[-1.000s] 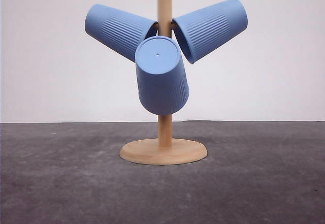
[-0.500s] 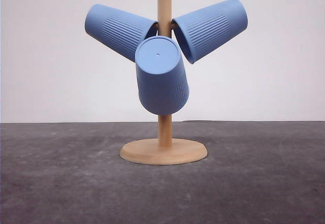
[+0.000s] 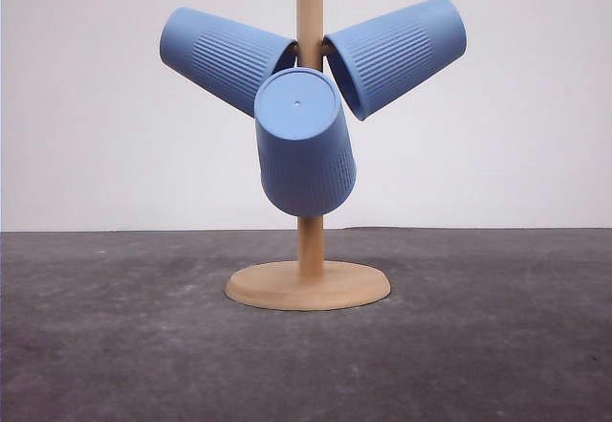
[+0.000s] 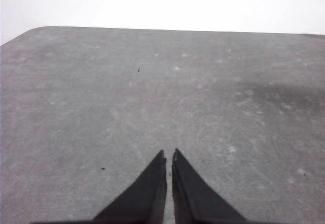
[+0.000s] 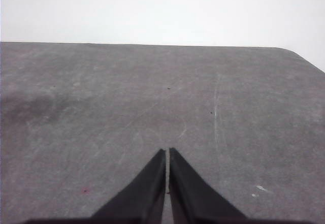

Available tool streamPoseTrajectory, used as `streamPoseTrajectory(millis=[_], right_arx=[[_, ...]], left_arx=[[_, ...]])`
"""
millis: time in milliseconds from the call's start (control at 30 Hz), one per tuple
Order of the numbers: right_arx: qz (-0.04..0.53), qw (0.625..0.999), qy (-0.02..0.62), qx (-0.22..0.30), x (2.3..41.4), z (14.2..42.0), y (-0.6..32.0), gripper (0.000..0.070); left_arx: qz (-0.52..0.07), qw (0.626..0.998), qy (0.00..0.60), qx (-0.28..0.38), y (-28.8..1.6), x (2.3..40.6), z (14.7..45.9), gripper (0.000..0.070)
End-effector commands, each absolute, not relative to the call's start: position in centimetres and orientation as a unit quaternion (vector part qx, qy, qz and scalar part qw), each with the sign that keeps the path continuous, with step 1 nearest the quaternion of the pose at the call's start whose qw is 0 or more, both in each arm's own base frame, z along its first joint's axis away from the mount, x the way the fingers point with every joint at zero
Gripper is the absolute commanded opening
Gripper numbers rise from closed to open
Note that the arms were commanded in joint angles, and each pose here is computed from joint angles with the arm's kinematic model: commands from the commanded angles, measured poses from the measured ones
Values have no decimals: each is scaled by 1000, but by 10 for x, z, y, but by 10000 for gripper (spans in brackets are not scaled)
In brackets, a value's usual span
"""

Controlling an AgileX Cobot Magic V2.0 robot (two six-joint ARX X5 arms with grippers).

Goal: Place three cups

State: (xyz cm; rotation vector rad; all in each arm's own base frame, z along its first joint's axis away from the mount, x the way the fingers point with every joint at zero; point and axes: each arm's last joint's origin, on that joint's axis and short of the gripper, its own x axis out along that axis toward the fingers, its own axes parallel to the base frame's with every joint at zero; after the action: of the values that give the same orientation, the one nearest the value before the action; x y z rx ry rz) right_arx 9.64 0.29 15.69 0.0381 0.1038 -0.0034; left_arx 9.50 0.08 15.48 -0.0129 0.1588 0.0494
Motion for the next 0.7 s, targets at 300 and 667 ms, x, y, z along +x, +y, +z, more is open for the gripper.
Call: streamPoseTrajectory(millis=[300, 667], right_arx=[[-2, 999, 47, 26, 97, 157, 3, 6], [-2, 999, 47, 26, 97, 157, 3, 6]], left_arx=[[27, 996, 88, -3, 1, 96, 150, 0], [27, 996, 88, -3, 1, 96, 150, 0]])
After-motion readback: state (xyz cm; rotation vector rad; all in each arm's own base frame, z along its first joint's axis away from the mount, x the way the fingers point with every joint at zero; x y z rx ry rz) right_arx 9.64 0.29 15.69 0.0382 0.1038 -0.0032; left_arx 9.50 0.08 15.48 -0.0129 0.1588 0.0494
